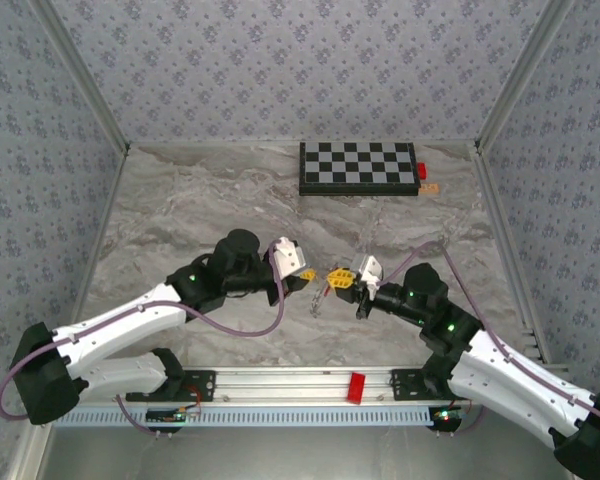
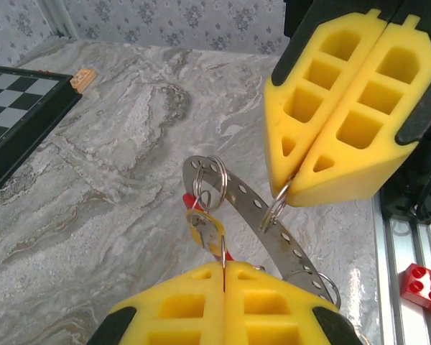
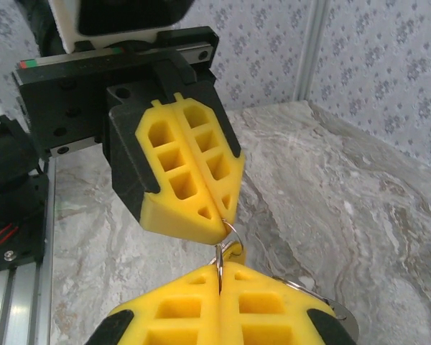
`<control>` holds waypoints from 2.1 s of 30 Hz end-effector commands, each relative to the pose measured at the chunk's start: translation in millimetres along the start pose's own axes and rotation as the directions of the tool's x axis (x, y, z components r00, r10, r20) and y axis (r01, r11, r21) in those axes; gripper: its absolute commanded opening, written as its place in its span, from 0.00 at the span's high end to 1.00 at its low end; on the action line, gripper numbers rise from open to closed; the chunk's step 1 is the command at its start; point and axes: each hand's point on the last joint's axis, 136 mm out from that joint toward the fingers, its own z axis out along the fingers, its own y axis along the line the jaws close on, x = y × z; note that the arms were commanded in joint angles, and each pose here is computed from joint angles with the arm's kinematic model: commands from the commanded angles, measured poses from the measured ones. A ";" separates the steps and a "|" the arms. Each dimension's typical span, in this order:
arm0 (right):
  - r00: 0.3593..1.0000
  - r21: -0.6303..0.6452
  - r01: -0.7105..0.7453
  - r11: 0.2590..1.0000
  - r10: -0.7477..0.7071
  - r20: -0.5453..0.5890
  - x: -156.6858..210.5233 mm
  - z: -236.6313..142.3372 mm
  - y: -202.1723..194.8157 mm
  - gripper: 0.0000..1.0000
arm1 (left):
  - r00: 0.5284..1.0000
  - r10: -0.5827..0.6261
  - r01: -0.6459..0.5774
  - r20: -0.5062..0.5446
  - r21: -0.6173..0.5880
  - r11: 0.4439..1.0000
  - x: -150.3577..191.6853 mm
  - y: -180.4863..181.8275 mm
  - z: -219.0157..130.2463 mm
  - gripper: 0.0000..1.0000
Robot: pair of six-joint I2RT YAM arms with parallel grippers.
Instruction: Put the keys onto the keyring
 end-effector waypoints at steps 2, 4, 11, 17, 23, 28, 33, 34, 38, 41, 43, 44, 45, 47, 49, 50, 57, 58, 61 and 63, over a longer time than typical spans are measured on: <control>0.993 -0.041 0.033 0.999 -0.028 0.113 -21.0 -2.9 7.5 1.00 | 0.999 0.023 -0.022 -0.025 0.022 1.000 -8.8 -8.3 -16.5 1.00; 0.992 -0.046 0.044 0.998 -0.038 0.118 -20.6 -2.4 8.8 1.00 | 0.999 0.035 -0.034 -0.020 0.043 0.998 -7.9 -13.0 -18.4 1.00; 0.990 -0.057 0.077 0.995 -0.069 0.124 -18.7 -1.4 13.2 1.00 | 0.999 0.044 -0.041 -0.025 0.099 0.994 -8.0 -24.3 -20.4 1.00; 0.988 -0.069 0.086 0.994 -0.076 0.136 -19.1 -0.3 15.6 1.00 | 0.998 0.056 -0.053 -0.026 0.096 0.994 -9.3 -25.8 -23.5 1.00; 0.989 -0.102 0.081 0.992 -0.067 0.130 -17.7 3.5 20.2 1.00 | 0.999 0.052 -0.050 -0.012 0.093 0.994 -12.2 -25.2 -22.4 1.00; 0.990 -0.105 0.089 0.991 -0.076 0.120 -14.6 7.6 21.0 1.00 | 0.999 0.050 -0.050 0.000 0.097 0.994 -14.7 -26.3 -23.3 1.00; 0.989 -0.099 0.096 0.990 -0.084 0.119 -14.1 8.4 20.7 1.00 | 0.999 0.049 -0.049 0.000 0.100 0.994 -15.1 -26.8 -23.6 1.00; 0.989 -0.102 0.096 0.990 -0.084 0.118 -13.9 8.4 21.1 1.00 | 0.999 0.050 -0.049 0.000 0.099 0.994 -14.9 -26.7 -23.6 1.00; 0.990 -0.102 0.095 0.990 -0.084 0.114 -12.5 8.7 21.2 1.00 | 0.999 0.050 -0.050 0.002 0.101 0.994 -15.6 -26.8 -23.6 1.00; 0.990 -0.103 0.095 0.990 -0.083 0.114 -12.8 9.0 21.3 1.00 | 0.999 0.050 -0.050 0.000 0.100 0.994 -15.2 -26.8 -23.5 1.00; 0.990 -0.107 0.095 0.990 -0.083 0.112 -12.2 9.5 22.0 1.00 | 0.999 0.049 -0.049 0.002 0.100 0.994 -15.6 -26.8 -23.7 1.00; 0.991 -0.110 0.094 0.989 -0.082 0.110 -11.7 9.7 22.5 1.00 | 0.999 0.049 -0.049 0.003 0.097 0.994 -16.2 -26.2 -23.7 1.00; 0.991 -0.111 0.094 0.989 -0.082 0.110 -12.1 9.9 22.5 1.00 | 0.999 0.049 -0.049 0.002 0.098 0.994 -16.1 -26.5 -23.9 1.00; 0.991 -0.116 0.093 0.989 -0.081 0.108 -11.3 10.2 23.4 1.00 | 0.999 0.049 -0.049 0.002 0.097 0.994 -16.2 -26.3 -23.9 1.00; 0.991 -0.116 0.093 0.989 -0.081 0.107 -11.2 10.5 23.6 1.00 | 0.999 0.049 -0.049 0.002 0.098 0.994 -16.2 -26.4 -23.9 1.00; 0.991 -0.117 0.094 0.989 -0.081 0.106 -10.9 10.8 23.8 1.00 | 0.999 0.049 -0.049 0.002 0.098 0.994 -16.0 -26.4 -23.9 1.00; 0.992 -0.112 0.093 0.989 -0.082 0.098 -8.9 12.1 22.7 1.00 | 0.999 0.049 -0.049 0.005 0.106 0.993 -16.6 -27.8 -24.0 1.00; 0.992 -0.111 0.094 0.989 -0.083 0.096 -8.5 12.5 22.4 1.00 | 0.999 0.049 -0.050 0.005 0.107 0.993 -17.0 -28.1 -24.3 1.00; 0.992 -0.109 0.093 0.990 -0.083 0.093 -7.7 12.9 22.1 1.00 | 0.999 0.049 -0.049 0.007 0.114 0.992 -17.2 -29.1 -24.4 1.00; 0.992 -0.108 0.094 0.990 -0.084 0.095 -8.4 12.8 22.0 1.00 | 0.999 0.047 -0.048 0.004 0.117 0.992 -16.2 -29.7 -24.1 1.00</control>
